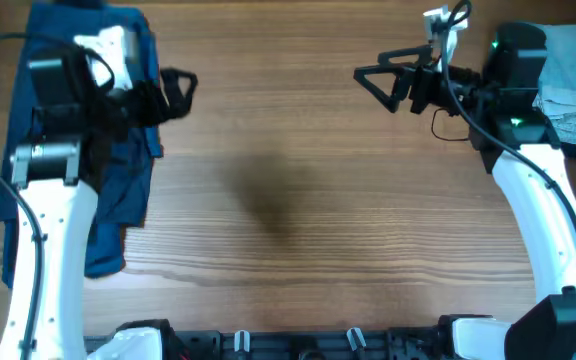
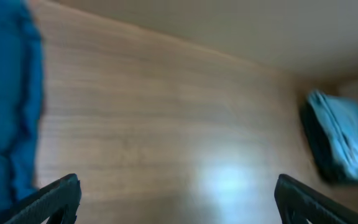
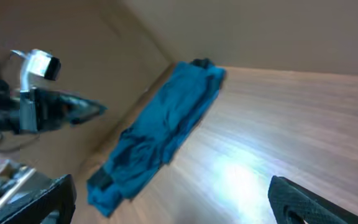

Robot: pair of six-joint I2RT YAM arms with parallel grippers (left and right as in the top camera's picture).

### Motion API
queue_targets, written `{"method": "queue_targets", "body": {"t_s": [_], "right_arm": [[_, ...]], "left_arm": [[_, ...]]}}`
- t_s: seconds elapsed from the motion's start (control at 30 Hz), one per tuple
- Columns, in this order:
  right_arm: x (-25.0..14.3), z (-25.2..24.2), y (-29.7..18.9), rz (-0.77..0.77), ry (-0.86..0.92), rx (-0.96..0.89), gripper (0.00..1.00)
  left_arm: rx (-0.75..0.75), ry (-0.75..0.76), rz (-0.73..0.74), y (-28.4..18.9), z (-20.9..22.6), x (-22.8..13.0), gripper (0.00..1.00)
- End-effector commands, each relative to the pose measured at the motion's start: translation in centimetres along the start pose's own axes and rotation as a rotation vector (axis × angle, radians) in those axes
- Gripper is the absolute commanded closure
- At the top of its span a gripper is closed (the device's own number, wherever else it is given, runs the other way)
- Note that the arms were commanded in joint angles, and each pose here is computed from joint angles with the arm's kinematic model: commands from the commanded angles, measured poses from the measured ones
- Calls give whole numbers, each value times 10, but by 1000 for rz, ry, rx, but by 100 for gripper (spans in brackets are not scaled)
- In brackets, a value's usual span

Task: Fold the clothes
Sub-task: 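Reach the left gripper to the navy shorts on the left pile and grasp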

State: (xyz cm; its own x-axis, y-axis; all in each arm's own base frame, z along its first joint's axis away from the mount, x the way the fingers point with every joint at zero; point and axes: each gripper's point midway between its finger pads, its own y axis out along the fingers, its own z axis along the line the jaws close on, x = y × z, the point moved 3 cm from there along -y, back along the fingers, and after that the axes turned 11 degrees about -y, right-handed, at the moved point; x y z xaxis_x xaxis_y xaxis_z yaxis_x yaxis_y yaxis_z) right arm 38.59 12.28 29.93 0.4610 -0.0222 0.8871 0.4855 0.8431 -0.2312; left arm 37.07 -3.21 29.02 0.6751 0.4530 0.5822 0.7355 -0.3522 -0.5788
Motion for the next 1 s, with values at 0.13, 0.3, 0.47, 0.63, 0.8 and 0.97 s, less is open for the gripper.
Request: {"method": "queue_targets", "body": {"t_s": [0.13, 0.3, 0.47, 0.63, 0.8, 0.97], "right_arm": [[-4, -40, -6, 197, -123, -540, 0], [-29, -36, -3, 310, -91, -588, 0], [-43, -33, -7, 364, -41, -584, 0], [-51, -34, -8, 394, -21, -582, 0], [-53, -34, -6, 387, 20, -582, 0], [-59, -37, -4, 404, 46, -584, 0]], "left_arm": [[363, -78, -205, 33, 52, 83, 0], [533, -109, -291, 71, 93, 104, 6], [631, -112, -392, 93, 126, 120, 10], [629, -129, -458, 114, 156, 135, 11], [642, -107, -409, 151, 187, 121, 13], [691, -125, -310, 186, 221, 89, 33]]}}
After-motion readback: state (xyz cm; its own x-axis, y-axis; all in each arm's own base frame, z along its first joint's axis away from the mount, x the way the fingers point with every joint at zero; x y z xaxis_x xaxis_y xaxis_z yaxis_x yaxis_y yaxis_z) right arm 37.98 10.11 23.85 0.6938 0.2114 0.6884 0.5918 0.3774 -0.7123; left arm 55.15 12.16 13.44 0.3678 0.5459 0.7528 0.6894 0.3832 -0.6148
